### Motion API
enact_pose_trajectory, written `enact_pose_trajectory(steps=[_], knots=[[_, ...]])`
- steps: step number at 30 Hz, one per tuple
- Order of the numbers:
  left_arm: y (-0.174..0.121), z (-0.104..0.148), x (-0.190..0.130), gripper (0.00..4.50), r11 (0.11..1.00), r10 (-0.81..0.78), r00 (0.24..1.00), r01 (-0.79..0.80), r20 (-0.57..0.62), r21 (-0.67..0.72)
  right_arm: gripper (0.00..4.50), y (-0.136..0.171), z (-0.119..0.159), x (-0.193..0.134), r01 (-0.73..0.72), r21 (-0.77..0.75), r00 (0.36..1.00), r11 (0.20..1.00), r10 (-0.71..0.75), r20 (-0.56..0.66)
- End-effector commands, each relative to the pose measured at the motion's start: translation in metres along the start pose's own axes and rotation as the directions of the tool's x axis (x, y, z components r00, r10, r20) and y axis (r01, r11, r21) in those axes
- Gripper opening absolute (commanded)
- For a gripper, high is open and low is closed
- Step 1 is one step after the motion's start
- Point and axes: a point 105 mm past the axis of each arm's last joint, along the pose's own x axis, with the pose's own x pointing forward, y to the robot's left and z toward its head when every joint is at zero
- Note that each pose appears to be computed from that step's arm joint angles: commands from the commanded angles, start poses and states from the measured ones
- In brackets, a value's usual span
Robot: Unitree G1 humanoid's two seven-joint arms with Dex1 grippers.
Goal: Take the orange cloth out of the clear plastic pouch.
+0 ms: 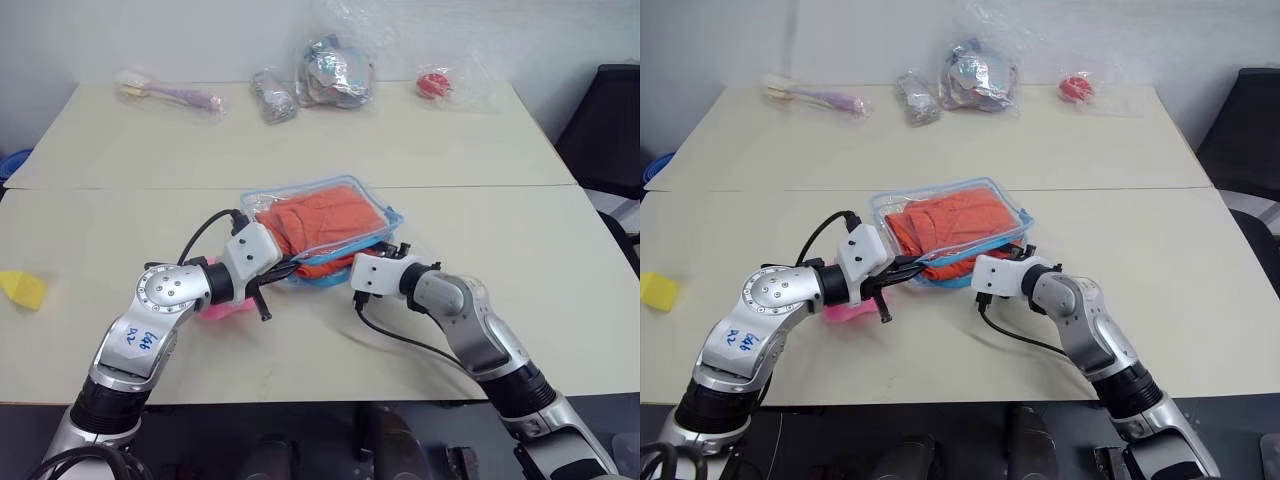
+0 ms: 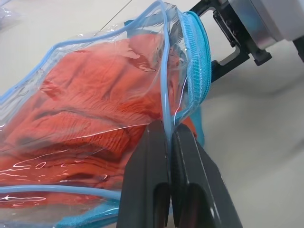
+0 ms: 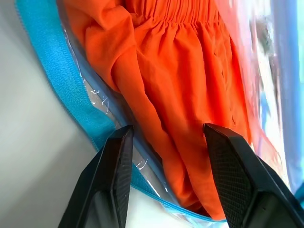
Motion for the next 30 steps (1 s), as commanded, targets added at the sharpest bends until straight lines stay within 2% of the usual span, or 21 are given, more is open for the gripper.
enact_pose_trajectory(steps=[1,6,9,13,17,22,25,28,30], knots=[[-0.001,0.007,-0.001,0.0,0.999,-0.002,1.0,0.001,0.026,0.039,2.41,-0.008,0.015,-0.008,0.011,0.016,0.999,1.0,-0.012,0.053],[-0.002,0.005,-0.003,0.0,0.999,-0.006,1.0,0.005,0.019,0.048,2.41,-0.011,0.013,-0.007,0.01,-0.054,0.999,0.999,-0.008,0.046],[-0.002,0.007,-0.002,0.0,0.999,-0.005,1.0,0.004,0.023,0.049,2.41,-0.009,0.009,-0.004,0.006,-0.044,0.999,0.999,-0.004,0.037],[-0.003,0.009,-0.002,0.0,0.999,-0.01,1.0,0.008,0.028,0.051,2.41,-0.008,-0.002,0.001,-0.003,-0.223,1.0,0.975,0.003,-0.001],[-0.002,0.01,-0.002,0.0,0.998,-0.011,1.0,0.01,0.027,0.055,2.41,-0.01,-0.009,0.004,-0.004,-0.326,1.0,0.945,-0.001,-0.017],[-0.002,0.01,-0.003,0.0,0.998,-0.013,1.0,0.011,0.028,0.057,2.41,-0.011,-0.014,0.016,-0.002,-0.381,0.999,0.924,-0.01,-0.03],[-0.003,0.011,-0.002,0.0,0.998,-0.016,0.999,0.014,0.03,0.058,2.41,-0.005,-0.015,0.027,-0.016,-0.351,1.0,0.936,0.007,-0.027],[-0.001,0.012,0.0,0.0,0.999,-0.01,0.999,0.008,0.037,0.053,1.82,0.001,-0.013,0.03,-0.043,-0.322,0.999,0.946,0.042,-0.011],[0.0,0.013,0.001,0.0,0.999,-0.004,0.999,0.002,0.042,0.045,1.06,0.004,-0.013,0.028,-0.053,-0.32,0.999,0.946,0.054,-0.005]])
